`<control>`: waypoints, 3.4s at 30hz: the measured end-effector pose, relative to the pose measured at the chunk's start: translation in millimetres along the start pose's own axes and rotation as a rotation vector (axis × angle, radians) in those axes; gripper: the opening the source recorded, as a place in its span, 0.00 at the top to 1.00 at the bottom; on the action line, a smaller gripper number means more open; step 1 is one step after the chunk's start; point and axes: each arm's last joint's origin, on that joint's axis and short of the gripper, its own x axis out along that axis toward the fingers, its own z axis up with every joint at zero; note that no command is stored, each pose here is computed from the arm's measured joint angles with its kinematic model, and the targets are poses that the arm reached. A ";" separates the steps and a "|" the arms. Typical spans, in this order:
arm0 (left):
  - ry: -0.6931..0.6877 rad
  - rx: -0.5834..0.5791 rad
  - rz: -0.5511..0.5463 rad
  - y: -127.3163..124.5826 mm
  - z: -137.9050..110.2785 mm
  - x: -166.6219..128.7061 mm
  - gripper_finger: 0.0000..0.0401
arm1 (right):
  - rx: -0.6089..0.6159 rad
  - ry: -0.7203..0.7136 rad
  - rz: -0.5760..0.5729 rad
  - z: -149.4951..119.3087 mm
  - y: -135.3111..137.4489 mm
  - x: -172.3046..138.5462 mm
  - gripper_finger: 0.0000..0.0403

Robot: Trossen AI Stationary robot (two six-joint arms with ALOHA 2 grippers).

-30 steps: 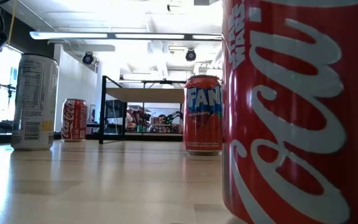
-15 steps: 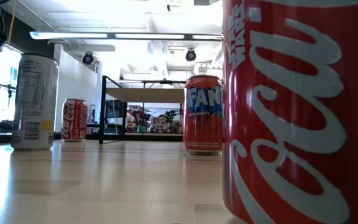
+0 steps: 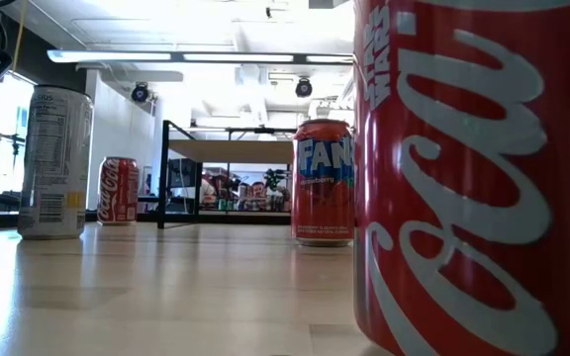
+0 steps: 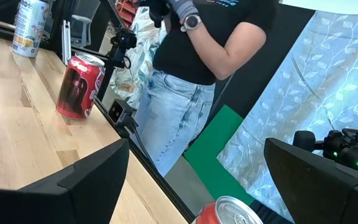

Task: Place canned beverage on shelf
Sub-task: Put the top white blue soda can on the shelf

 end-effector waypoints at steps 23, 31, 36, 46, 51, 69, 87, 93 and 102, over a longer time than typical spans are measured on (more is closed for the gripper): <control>0.000 0.000 0.000 0.0 0.1 0.0 0.10 | 0.042 0.199 -0.512 14.1 8.8 62.7 0.01; 0.000 0.000 0.000 0.0 0.0 0.0 0.10 | 0.116 0.436 -0.521 43.8 -3.4 88.8 0.01; 0.000 0.000 0.000 0.0 -0.1 0.0 0.10 | 0.157 0.613 -0.556 63.5 -16.0 104.0 0.01; 0.000 0.000 0.000 0.0 0.0 0.0 0.10 | 0.202 0.720 -0.620 91.6 -37.5 149.3 0.01; 0.000 0.000 0.000 0.0 0.0 0.0 0.10 | 0.316 0.812 -0.673 85.8 -57.3 182.7 0.01; 0.000 0.000 0.000 0.0 0.1 0.0 0.10 | 0.563 0.873 -0.819 81.4 -108.9 210.2 0.01; 0.000 0.000 0.000 0.0 0.0 0.0 0.10 | 0.559 1.026 -0.853 64.4 -138.9 238.3 0.01; 0.000 0.000 0.000 0.0 -0.1 0.0 0.10 | 0.535 1.051 -0.842 63.4 -139.2 238.4 0.02; 0.000 0.000 0.000 0.0 0.0 0.0 0.10 | 0.528 1.074 -0.842 62.7 -138.6 236.7 0.17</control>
